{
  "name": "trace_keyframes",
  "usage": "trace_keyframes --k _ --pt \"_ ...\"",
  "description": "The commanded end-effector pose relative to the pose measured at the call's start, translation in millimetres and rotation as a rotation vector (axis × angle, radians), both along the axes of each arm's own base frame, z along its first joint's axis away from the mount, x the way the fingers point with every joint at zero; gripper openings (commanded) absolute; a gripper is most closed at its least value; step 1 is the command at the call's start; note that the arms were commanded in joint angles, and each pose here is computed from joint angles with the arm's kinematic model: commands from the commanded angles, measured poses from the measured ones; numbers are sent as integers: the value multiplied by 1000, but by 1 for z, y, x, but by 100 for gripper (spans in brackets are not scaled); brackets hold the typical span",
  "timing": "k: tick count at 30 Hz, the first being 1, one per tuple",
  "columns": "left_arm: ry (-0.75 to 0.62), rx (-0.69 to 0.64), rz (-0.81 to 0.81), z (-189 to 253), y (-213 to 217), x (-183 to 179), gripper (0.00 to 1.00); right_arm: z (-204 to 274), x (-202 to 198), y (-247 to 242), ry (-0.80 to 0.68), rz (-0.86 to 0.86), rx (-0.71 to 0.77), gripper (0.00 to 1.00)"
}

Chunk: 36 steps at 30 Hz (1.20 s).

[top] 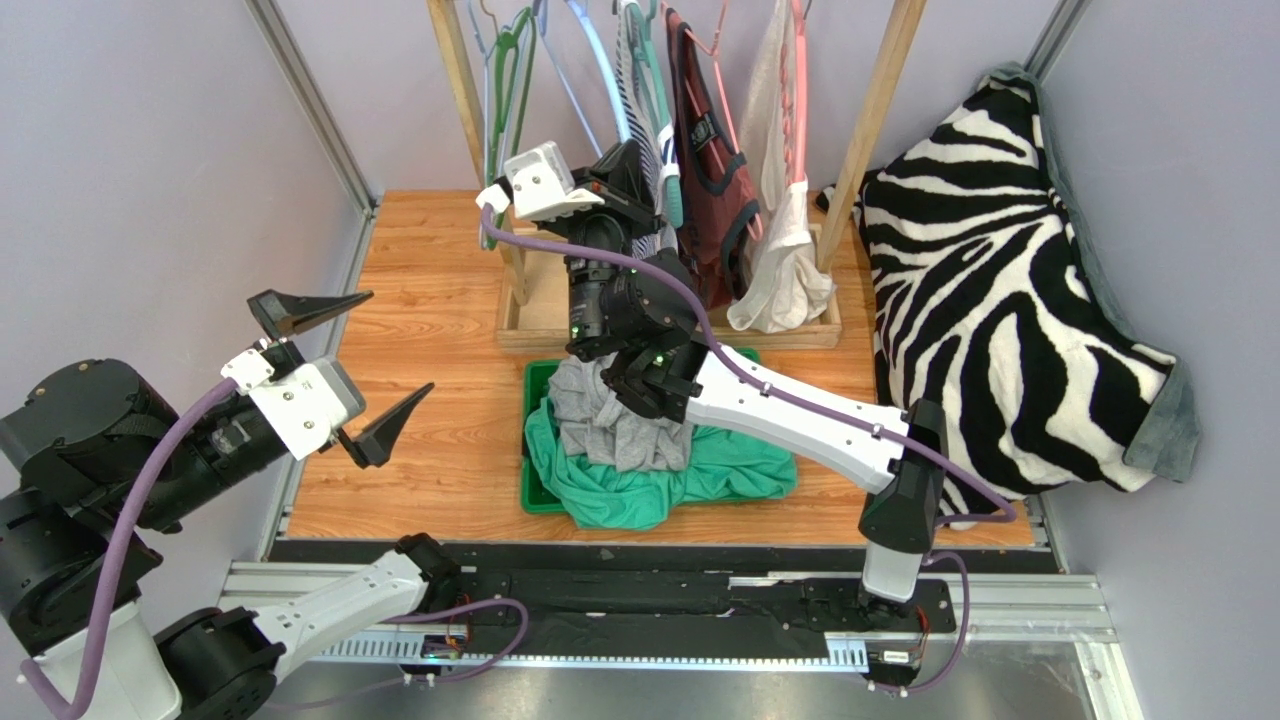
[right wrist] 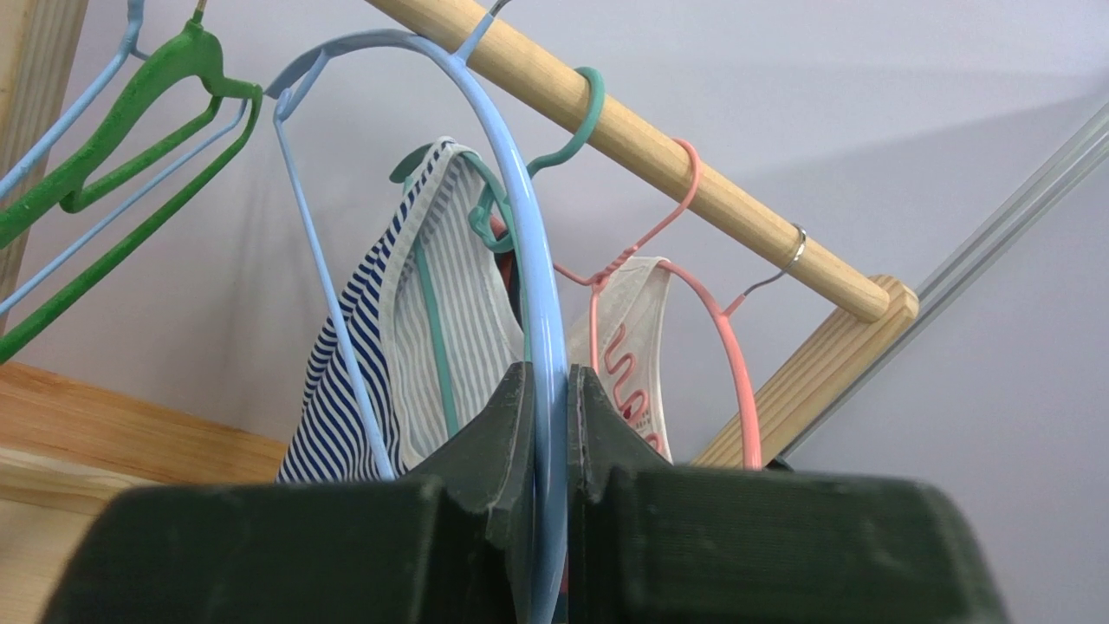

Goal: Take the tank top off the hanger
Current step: Place the hanger at the clothesline.

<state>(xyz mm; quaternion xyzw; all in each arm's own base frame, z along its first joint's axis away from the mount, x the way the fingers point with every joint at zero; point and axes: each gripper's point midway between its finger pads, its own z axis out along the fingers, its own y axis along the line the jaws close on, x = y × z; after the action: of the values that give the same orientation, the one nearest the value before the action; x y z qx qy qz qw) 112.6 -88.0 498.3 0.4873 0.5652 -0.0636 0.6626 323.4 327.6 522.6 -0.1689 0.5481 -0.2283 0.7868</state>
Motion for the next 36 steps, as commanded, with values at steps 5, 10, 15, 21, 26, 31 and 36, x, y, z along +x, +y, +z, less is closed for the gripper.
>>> trace_keyframes --k 5,10,15,21,26,31,36 --pt "3 -18 11 2 1 0 99 8 22 2 -37 8 39 0" --pt "3 -17 12 3 0 2 99 -11 40 8 4 10 48 0" --pt "7 -17 9 3 -1 2 99 -23 49 20 26 27 31 0" --pt "8 -16 11 3 -2 3 99 -37 58 43 59 71 38 0" --pt "17 -10 11 1 -4 6 99 -45 56 55 85 90 41 0" --pt "17 -10 8 1 -5 6 99 -55 50 43 145 91 96 24" --pt "22 -9 5 1 -7 8 99 -30 29 15 195 176 247 51"
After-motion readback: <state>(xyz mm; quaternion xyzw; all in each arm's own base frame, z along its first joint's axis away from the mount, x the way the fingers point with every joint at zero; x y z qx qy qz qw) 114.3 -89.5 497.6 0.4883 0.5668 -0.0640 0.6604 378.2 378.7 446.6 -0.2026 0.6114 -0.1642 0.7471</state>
